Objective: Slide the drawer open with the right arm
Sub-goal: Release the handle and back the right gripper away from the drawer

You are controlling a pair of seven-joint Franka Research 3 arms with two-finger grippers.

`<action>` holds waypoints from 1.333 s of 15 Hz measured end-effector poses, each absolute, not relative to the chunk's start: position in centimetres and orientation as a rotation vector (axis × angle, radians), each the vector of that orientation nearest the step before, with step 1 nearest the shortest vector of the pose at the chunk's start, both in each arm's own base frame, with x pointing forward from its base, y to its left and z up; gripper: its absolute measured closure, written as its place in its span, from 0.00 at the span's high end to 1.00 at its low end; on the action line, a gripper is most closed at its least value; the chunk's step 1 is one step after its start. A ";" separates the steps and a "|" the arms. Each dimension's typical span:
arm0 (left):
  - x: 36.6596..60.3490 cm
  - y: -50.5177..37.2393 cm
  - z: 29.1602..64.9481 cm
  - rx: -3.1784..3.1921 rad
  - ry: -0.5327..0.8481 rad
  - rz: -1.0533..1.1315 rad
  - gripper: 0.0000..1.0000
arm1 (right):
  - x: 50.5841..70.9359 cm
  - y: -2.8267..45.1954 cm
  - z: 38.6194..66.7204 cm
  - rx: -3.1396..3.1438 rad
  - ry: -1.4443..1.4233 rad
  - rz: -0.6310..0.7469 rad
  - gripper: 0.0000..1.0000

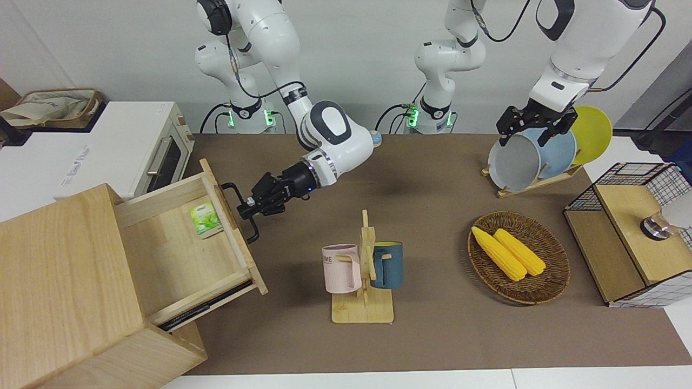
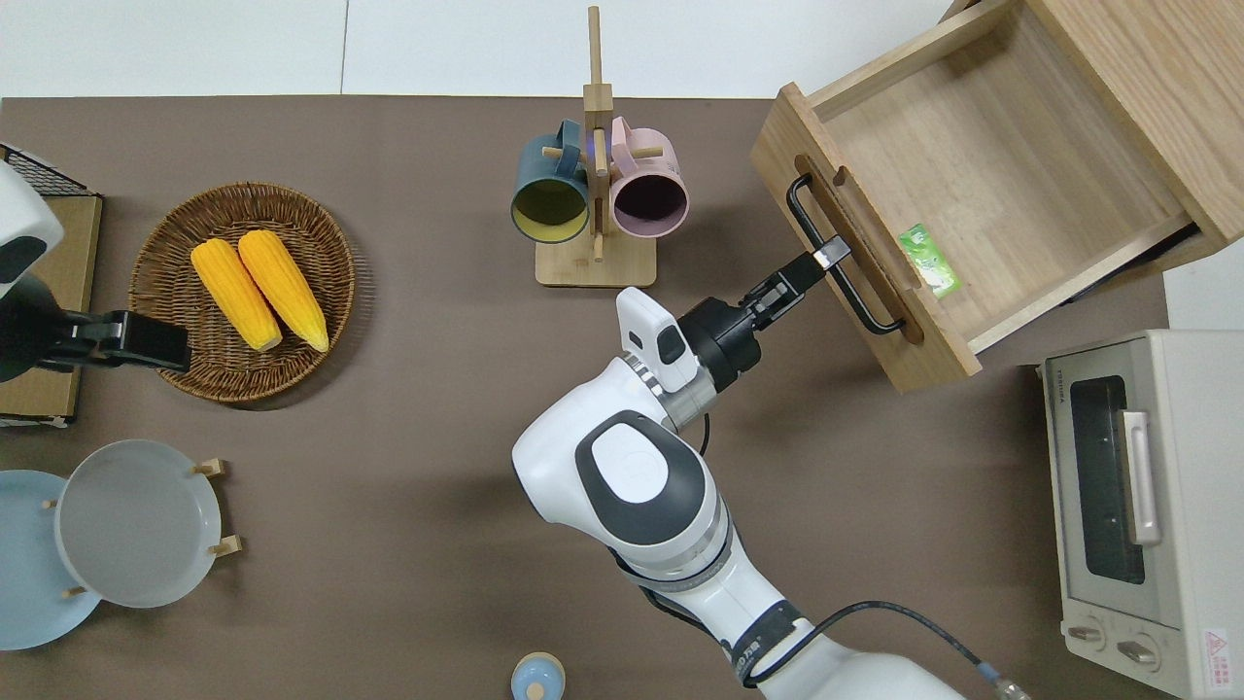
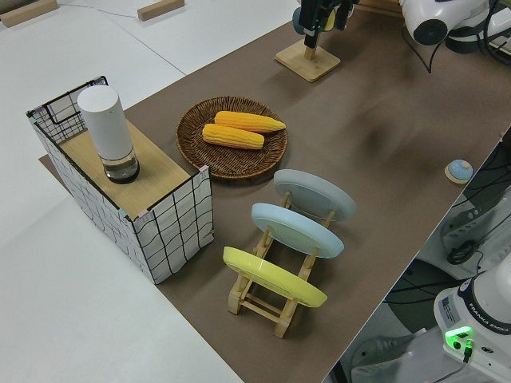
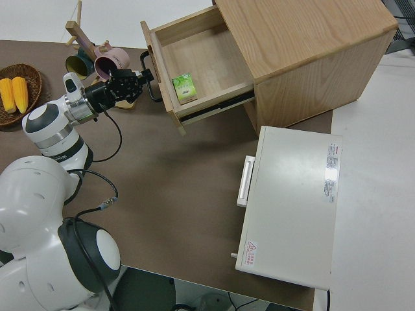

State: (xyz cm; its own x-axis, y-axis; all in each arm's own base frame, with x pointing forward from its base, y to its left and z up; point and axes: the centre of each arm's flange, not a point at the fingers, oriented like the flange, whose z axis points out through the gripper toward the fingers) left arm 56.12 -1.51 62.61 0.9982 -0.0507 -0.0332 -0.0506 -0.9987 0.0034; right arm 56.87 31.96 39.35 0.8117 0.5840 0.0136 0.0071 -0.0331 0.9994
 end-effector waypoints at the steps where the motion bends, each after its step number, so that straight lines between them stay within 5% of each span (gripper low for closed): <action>1: 56.1 -1.5 62.6 3.138 -0.079 -0.052 1.00 | 56.7 32.3 39.3 1.548 0.488 0.495 0.17; 8: 56.1 -1.5 62.6 3.138 -0.079 -0.052 1.00 | 56.2 33.1 39.3 1.545 0.491 0.497 0.18; 10: 56.1 -1.5 62.6 3.138 -0.079 -0.052 1.00 | 56.3 33.4 39.6 1.541 0.500 0.494 0.33; 12: 56.1 -1.5 62.6 3.138 -0.079 -0.052 1.00 | 56.4 34.0 40.6 1.541 0.501 0.505 0.64; 16: 56.1 -1.5 62.6 3.138 -0.079 -0.052 1.00 | 56.4 34.2 40.8 1.542 0.500 0.509 0.99; 20: 56.1 -1.5 62.6 3.138 -0.079 -0.052 1.00 | 56.3 34.1 40.5 1.566 0.485 0.509 0.99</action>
